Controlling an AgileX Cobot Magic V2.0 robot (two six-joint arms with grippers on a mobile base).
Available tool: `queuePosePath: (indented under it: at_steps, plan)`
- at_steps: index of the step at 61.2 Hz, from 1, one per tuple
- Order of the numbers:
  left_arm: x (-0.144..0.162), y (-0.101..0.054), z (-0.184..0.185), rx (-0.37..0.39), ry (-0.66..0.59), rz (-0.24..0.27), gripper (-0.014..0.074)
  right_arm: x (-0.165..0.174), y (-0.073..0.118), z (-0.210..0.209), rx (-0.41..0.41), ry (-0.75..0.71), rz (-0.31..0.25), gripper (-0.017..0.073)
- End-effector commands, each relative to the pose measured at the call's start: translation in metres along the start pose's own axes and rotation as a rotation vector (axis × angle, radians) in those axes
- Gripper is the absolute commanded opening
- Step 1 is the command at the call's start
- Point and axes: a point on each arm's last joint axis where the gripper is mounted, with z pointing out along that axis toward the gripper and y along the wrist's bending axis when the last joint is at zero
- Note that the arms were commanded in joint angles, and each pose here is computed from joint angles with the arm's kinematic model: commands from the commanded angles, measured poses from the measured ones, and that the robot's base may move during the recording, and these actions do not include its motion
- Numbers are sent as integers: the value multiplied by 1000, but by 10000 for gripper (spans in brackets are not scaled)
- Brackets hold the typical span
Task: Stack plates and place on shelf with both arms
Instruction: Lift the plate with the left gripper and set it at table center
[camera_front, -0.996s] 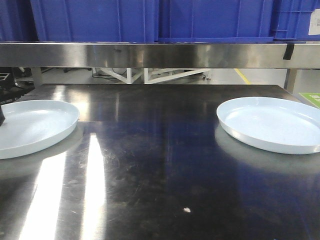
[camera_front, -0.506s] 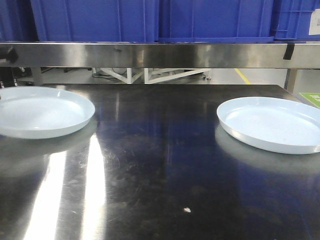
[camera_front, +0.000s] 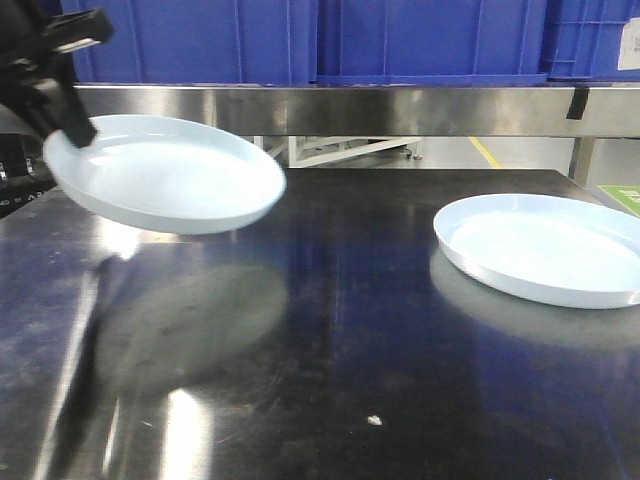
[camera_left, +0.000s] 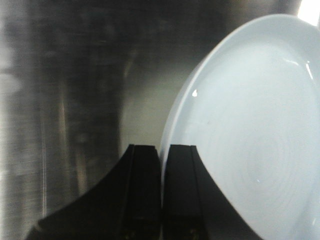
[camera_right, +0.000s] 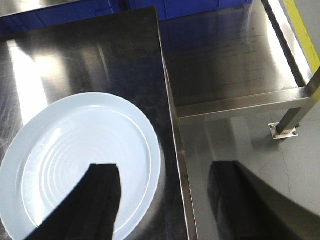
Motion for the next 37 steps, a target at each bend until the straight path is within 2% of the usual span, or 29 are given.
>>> queuePosePath:
  at_steps: [1,11,18,28,37]
  plan:
    - [-7,-34,-23,66,-118,54,88,-18,4,-8,-18,-116,-15,498]
    - [-1,-68,-14,107,-121,129,88,-18,4,-8,-18,-118,-15,498]
    - [2,-82,-6,122,-124,164,88,-18,4,-8,-18,-118,-15,498]
    - [5,-93,7,132,-112,185,88,-18,4,-8,-18,-118,-15,498]
    - [6,-92,19,127,-85,183,88,-18,4,-8,-18,-118,-15,498]
